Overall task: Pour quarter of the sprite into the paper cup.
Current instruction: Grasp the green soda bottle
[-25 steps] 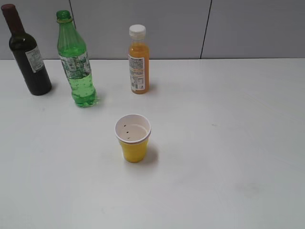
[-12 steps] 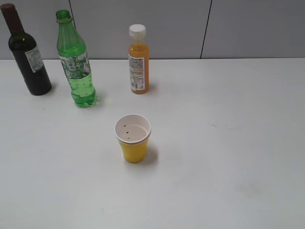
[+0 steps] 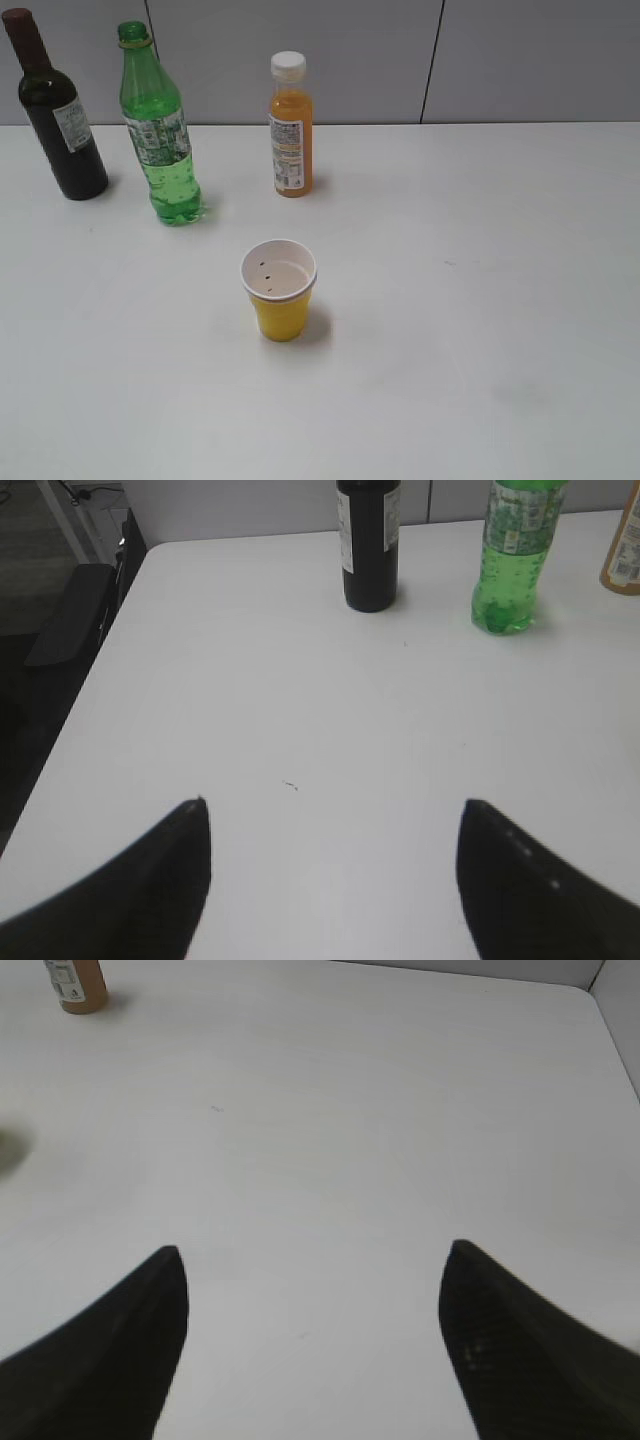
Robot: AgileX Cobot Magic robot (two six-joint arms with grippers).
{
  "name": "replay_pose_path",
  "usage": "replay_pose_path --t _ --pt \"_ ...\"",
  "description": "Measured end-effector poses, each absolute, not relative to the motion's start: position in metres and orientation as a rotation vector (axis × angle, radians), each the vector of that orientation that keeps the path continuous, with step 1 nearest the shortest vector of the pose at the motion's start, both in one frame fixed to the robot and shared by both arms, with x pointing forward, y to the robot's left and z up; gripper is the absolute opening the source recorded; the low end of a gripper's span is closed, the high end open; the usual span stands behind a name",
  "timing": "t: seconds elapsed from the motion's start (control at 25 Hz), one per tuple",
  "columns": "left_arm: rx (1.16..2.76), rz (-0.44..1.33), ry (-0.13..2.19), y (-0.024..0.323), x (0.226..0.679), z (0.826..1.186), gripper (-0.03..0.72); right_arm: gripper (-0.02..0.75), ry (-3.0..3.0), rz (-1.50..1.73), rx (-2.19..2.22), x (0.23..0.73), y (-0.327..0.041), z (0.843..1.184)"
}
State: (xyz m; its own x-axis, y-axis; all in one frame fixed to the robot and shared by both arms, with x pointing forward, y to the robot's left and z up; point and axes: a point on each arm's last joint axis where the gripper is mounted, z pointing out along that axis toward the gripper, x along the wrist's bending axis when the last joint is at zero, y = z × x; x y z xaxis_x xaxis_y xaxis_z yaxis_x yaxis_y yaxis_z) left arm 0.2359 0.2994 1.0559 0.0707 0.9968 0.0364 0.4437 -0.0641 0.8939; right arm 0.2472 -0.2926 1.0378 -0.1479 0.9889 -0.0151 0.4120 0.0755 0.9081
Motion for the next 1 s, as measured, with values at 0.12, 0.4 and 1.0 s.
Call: replay_pose_path --t 0.12,0.4,1.0 --pt "1.61 0.947 1.467 0.2994 0.2359 1.0559 0.582 0.591 1.654 1.044 1.411 0.2472 -0.2926 1.0378" --pt "1.61 0.947 1.467 0.2994 0.2359 1.0559 0.582 0.592 1.654 1.044 1.411 0.2472 -0.2926 1.0378" --pt "1.611 0.949 1.467 0.2996 0.2359 1.0559 0.583 0.591 1.655 1.043 1.412 0.2472 -0.2926 1.0377"
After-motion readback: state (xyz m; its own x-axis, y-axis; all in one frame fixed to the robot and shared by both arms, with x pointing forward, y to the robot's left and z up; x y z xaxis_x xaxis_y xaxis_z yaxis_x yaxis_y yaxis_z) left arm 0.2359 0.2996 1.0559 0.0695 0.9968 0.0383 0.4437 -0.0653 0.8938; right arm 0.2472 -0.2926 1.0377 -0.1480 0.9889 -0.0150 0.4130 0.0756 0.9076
